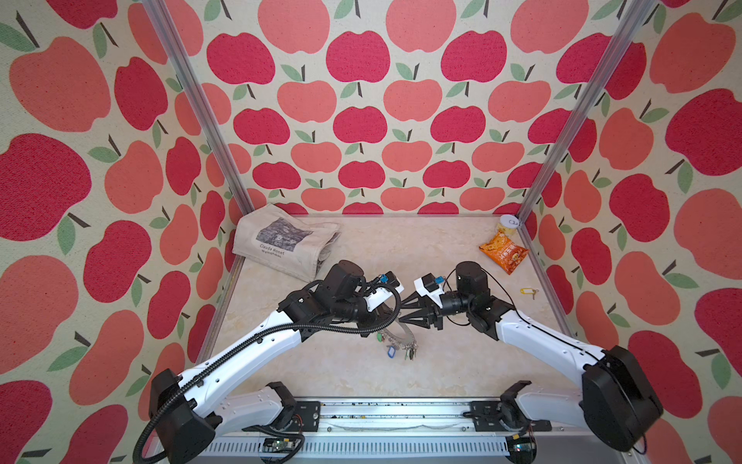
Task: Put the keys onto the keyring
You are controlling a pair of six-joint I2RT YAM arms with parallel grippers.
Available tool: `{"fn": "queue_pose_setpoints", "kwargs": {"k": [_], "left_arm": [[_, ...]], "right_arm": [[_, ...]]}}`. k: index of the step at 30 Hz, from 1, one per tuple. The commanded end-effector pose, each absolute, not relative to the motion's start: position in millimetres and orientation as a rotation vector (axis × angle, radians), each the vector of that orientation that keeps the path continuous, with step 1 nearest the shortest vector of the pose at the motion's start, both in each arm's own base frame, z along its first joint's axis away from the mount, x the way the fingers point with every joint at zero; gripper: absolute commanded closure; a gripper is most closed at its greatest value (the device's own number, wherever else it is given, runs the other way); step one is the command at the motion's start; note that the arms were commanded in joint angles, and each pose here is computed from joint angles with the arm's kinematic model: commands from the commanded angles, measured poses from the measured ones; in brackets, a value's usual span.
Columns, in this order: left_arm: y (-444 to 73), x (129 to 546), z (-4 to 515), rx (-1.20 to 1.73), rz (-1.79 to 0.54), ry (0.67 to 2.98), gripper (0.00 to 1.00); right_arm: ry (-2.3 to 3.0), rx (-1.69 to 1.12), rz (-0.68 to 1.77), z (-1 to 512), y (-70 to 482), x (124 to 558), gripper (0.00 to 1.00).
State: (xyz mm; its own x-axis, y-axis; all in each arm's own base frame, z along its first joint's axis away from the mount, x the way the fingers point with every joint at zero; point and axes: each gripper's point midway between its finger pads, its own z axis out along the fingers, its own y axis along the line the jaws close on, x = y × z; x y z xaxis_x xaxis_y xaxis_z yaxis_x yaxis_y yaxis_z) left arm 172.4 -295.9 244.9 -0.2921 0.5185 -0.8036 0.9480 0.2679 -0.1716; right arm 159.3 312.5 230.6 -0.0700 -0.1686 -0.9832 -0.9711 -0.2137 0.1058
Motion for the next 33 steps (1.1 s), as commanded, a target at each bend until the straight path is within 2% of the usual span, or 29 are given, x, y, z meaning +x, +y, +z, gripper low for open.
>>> {"fn": "queue_pose_setpoints", "kwargs": {"k": [1, 3, 9, 10, 14, 15, 16, 19, 23, 27, 33], "left_arm": [[-299.2, 166.6, 270.8, 1.344, -0.912, 1.824, 1.0], [-298.6, 166.2, 271.6, 1.343, -0.91, 1.822, 1.0], [-297.3, 166.4, 270.4, 1.339, -0.9, 1.822, 1.0], [-297.3, 166.4, 269.4, 1.338, -0.898, 1.825, 1.0], [-291.9, 177.0, 263.9, 1.26, -0.847, 1.876, 1.0], [-289.3, 180.9, 262.7, 1.229, -0.829, 1.892, 0.96], [-287.9, 184.1, 260.7, 1.206, -0.817, 1.908, 0.89], [-279.5, 190.0, 271.3, 1.116, -0.802, 1.897, 0.58], [-273.6, 196.0, 288.8, 1.033, -0.792, 1.862, 0.39], [-273.5, 199.4, 306.1, 0.988, -0.798, 1.815, 0.34], [-280.2, 197.7, 321.2, 0.992, -0.834, 1.751, 0.38]], "right_arm": [[1.255, -1.478, 1.373, 239.1, 313.7, 154.6, 0.62], [1.257, -1.485, 1.372, 239.0, 313.8, 153.2, 0.68], [1.266, -1.488, 1.359, 241.5, 314.9, 152.4, 0.98], [1.265, -1.488, 1.352, 243.1, 314.8, 152.4, 1.0], [1.284, -1.483, 1.287, 252.2, 311.5, 152.4, 1.0], [1.291, -1.48, 1.261, 255.1, 309.9, 152.4, 1.0], [1.295, -1.478, 1.237, 258.7, 308.3, 152.1, 1.0], [1.329, -1.465, 1.151, 268.9, 303.4, 152.6, 1.0], [1.389, -1.474, 1.046, 280.6, 297.3, 151.6, 1.0], [1.451, -1.494, 0.949, 287.0, 294.4, 152.3, 1.0], [1.502, -1.515, 0.841, 294.5, 292.7, 157.0, 1.0]]}}
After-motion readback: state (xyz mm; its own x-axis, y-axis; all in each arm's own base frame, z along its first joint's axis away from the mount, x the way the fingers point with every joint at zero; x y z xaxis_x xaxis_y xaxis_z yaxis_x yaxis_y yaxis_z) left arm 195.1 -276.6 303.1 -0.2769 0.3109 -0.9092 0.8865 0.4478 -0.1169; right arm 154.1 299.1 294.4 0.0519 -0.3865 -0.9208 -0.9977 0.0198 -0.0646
